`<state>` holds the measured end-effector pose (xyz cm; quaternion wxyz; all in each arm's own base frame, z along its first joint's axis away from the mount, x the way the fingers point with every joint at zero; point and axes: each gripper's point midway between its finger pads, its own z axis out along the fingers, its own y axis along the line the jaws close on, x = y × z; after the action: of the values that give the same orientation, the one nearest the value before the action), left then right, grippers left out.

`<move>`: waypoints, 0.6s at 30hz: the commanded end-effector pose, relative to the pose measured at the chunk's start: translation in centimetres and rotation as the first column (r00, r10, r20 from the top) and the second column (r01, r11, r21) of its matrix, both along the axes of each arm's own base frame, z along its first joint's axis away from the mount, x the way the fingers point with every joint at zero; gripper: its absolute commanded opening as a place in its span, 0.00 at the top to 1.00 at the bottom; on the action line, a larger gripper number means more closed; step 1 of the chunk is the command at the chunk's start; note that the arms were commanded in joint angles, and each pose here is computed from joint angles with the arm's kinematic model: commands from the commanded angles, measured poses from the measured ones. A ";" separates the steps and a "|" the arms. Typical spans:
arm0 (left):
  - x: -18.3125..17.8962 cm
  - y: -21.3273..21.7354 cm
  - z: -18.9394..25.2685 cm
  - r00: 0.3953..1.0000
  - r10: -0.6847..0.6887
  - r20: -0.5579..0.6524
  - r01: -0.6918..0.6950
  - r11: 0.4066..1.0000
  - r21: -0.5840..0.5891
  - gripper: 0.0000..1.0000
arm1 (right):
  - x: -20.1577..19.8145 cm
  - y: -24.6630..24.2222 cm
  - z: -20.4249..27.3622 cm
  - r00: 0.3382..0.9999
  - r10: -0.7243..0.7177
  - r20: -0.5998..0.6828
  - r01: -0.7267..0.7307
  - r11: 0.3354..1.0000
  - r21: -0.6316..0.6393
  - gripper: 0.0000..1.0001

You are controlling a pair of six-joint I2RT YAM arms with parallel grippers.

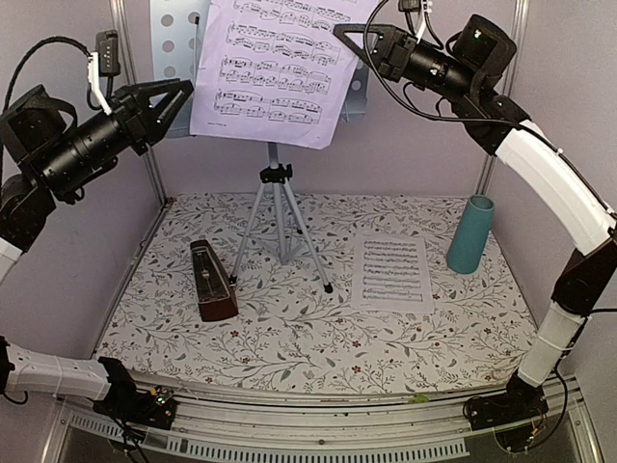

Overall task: Set up the instrument practice props
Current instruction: Pick up the music stand locking hook from the music stand.

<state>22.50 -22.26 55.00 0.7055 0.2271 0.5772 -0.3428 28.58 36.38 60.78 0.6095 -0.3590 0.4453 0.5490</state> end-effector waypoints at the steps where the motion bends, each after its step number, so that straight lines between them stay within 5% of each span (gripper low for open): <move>1: 2.2 2.8 2.6 0.979 0.199 0.033 -0.197 0.978 -0.066 0.59 | 3.7 0.5 0.1 0.995 -0.093 -0.019 0.093 0.996 -0.004 1.00; 18: 8.1 2.8 2.5 0.903 0.430 -0.018 -0.430 0.902 -0.025 0.65 | 6.0 0.4 1.5 0.991 -0.136 0.013 0.135 0.989 0.067 1.00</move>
<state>30.20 -20.73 56.45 0.7486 0.1062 0.6182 -0.2146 34.31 36.54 61.77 0.6559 -0.3154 0.4586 0.5100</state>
